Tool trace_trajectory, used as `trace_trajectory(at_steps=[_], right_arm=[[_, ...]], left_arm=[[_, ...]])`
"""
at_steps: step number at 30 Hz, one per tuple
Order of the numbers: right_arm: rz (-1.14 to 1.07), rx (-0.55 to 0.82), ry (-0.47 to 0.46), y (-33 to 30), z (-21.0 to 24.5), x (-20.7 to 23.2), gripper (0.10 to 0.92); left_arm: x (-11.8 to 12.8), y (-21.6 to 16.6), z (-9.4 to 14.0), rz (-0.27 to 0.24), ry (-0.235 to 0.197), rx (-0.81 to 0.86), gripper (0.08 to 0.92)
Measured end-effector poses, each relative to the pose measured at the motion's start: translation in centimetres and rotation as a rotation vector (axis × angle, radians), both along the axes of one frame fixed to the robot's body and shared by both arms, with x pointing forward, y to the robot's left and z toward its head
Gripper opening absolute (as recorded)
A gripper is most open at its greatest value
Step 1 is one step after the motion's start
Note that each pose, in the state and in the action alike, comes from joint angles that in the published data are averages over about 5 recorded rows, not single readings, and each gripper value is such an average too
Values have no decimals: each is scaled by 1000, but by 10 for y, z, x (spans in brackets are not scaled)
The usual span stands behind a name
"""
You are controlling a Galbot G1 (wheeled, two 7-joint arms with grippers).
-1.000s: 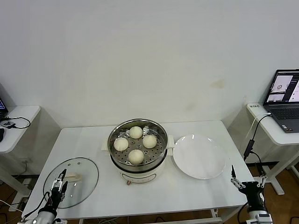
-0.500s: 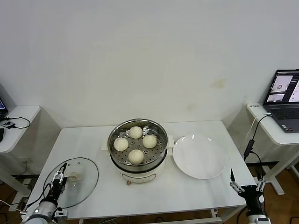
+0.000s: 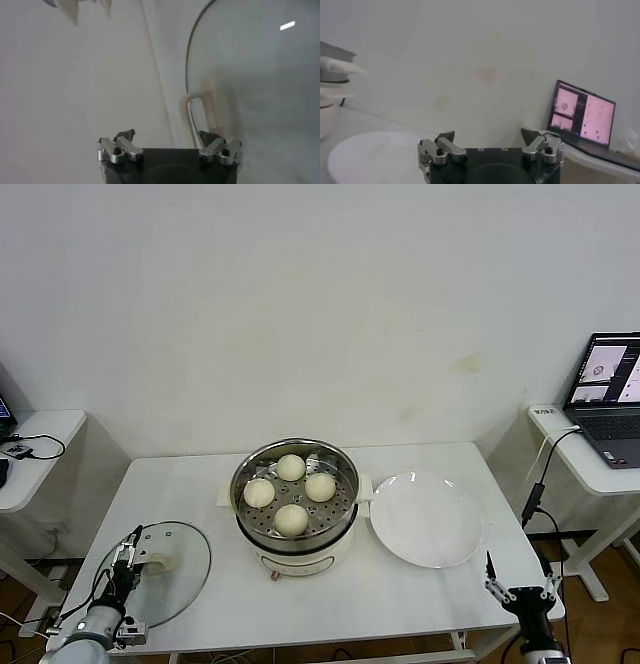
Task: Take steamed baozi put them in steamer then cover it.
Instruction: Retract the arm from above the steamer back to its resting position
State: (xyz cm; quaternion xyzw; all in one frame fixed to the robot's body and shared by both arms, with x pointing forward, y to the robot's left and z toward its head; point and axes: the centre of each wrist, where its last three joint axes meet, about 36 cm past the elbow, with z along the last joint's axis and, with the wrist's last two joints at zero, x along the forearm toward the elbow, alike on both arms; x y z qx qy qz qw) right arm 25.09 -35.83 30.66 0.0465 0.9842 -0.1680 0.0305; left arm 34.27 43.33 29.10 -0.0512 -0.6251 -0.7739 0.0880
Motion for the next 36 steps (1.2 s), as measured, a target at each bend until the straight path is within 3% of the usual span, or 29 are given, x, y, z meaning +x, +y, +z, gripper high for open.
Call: trace_trajectory(at_steps=[14,27,36], right_arm=[[15,0,13,6,-6,-3,823],[21,-2,19,8,-8,-4,823],[28,-9,17,8,-8,-4,823]], left_arm=[[8,-3,-8,15,-6,-61,811],[4,1,-15,26,9,-86,455],[0,2,-13,29,-17,-95,198]])
